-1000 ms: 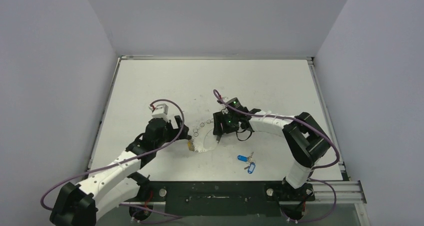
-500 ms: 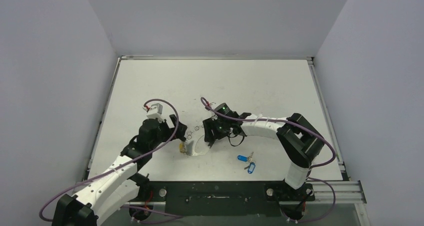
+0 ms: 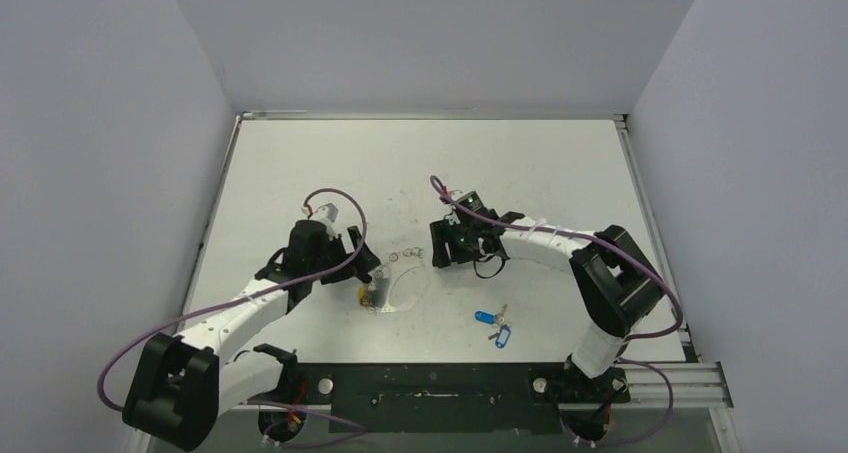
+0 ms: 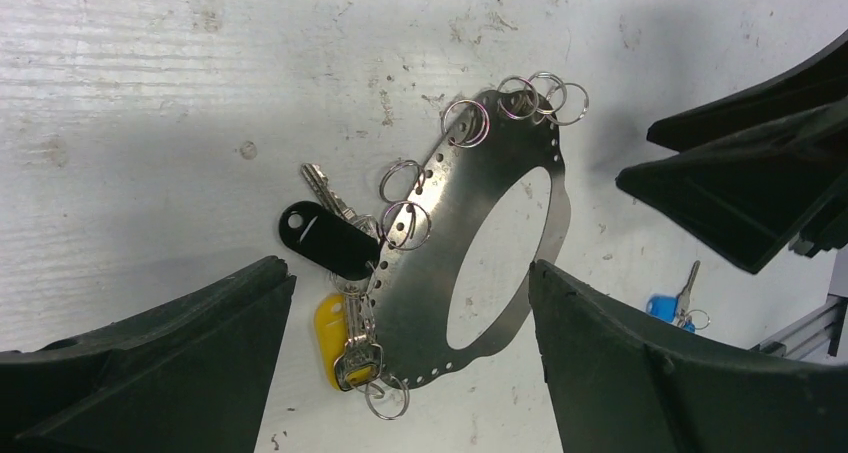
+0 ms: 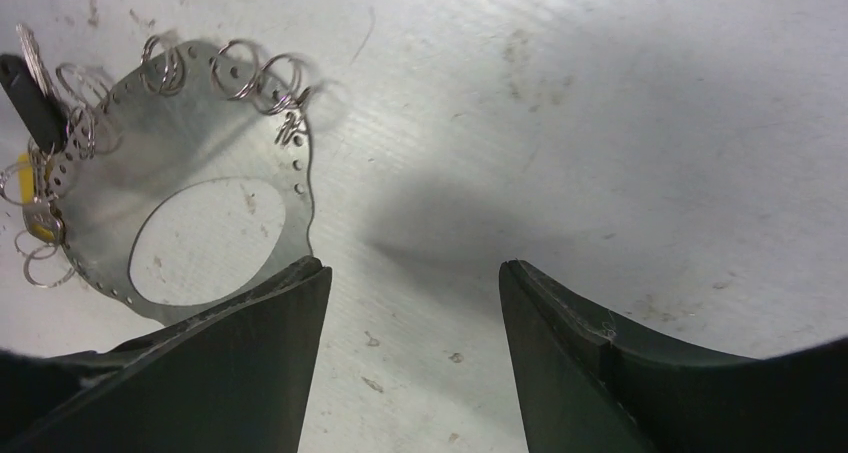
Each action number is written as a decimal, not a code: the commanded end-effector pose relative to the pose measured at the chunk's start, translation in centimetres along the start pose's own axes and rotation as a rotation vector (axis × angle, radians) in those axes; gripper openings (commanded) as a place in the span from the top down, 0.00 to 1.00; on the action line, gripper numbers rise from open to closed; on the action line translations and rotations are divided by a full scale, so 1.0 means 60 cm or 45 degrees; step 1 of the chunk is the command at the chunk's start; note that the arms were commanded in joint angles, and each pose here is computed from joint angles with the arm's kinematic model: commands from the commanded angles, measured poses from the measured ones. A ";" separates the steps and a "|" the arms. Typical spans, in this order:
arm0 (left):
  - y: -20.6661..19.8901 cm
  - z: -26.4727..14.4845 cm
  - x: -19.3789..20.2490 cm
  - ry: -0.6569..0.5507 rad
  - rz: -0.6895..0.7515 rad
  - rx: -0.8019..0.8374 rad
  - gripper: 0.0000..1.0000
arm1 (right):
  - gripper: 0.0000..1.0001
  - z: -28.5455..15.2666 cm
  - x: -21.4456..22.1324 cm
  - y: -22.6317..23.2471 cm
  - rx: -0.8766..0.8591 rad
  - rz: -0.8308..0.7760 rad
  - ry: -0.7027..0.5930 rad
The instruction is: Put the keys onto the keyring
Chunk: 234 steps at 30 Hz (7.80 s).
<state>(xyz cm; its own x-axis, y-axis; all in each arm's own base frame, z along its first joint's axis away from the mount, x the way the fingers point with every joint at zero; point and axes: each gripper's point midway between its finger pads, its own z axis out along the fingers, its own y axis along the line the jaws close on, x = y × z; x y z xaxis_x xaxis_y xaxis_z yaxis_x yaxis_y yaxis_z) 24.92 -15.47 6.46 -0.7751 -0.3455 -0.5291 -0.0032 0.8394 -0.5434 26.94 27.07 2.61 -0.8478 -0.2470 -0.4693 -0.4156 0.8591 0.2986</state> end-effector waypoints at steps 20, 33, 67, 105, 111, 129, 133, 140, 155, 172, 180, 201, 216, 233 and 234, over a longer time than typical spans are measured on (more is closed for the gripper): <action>-0.011 0.005 -0.022 0.088 -0.052 -0.058 0.18 | 0.58 0.037 -0.090 0.073 -0.139 0.215 -0.068; 0.004 0.008 -0.009 0.118 -0.063 -0.099 0.19 | 0.83 0.056 -0.088 0.061 -0.089 0.214 -0.083; 0.005 0.002 -0.010 0.098 -0.040 -0.087 0.19 | 0.71 0.041 -0.119 0.070 -0.307 0.213 -0.183; -0.018 -0.058 -0.088 -0.113 0.145 -0.088 0.19 | 1.00 -0.037 -0.122 0.083 -0.185 -0.191 -0.199; -0.050 -0.093 -0.115 -0.227 0.257 0.019 0.19 | 1.00 -0.117 -0.138 0.100 -0.151 -0.414 -0.264; -0.201 -0.248 -0.124 -0.760 1.093 0.693 0.23 | 1.00 -0.238 -0.117 0.194 -0.486 -0.812 -0.296; -0.212 -0.246 -0.107 -0.705 1.205 0.774 0.29 | 1.00 -0.242 -0.102 0.215 -0.603 -0.848 -0.282; -0.246 -0.228 -0.078 -0.544 1.249 1.009 0.44 | 1.00 -0.249 -0.091 0.234 -0.710 -0.883 -0.278; -0.282 -0.170 -0.037 -0.293 1.262 1.248 0.60 | 1.00 -0.251 -0.064 0.250 -0.847 -0.930 -0.172; -0.290 -0.150 0.005 -0.119 1.289 1.349 0.68 | 1.00 -0.251 -0.055 0.263 -0.911 -0.934 -0.155; -0.284 -0.140 0.010 -0.096 1.305 1.328 0.89 | 1.00 -0.250 -0.054 0.266 -0.922 -0.932 -0.152; -0.291 -0.137 0.014 -0.099 1.296 1.330 1.00 | 1.00 -0.244 -0.055 0.264 -0.907 -0.918 -0.150; -0.271 -0.149 -0.030 -0.558 1.031 1.135 1.00 | 0.08 -0.283 -0.163 0.128 -0.589 -0.399 -0.580; -0.257 -0.156 -0.023 -0.588 1.040 1.103 1.00 | 0.21 -0.243 0.093 -0.101 0.282 0.217 -0.033; -0.257 -0.156 -0.024 -0.587 1.041 1.099 1.00 | 0.22 -0.249 0.104 -0.103 0.324 0.219 -0.012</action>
<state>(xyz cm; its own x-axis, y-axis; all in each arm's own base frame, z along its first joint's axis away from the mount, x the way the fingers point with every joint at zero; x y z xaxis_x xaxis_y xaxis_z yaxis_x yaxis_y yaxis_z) 19.99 -24.08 20.34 -0.1213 -0.0995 -0.9876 0.9129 0.3795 -0.1504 21.67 17.06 10.47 -0.8620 -0.1183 -0.4929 -0.2994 0.9035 0.3067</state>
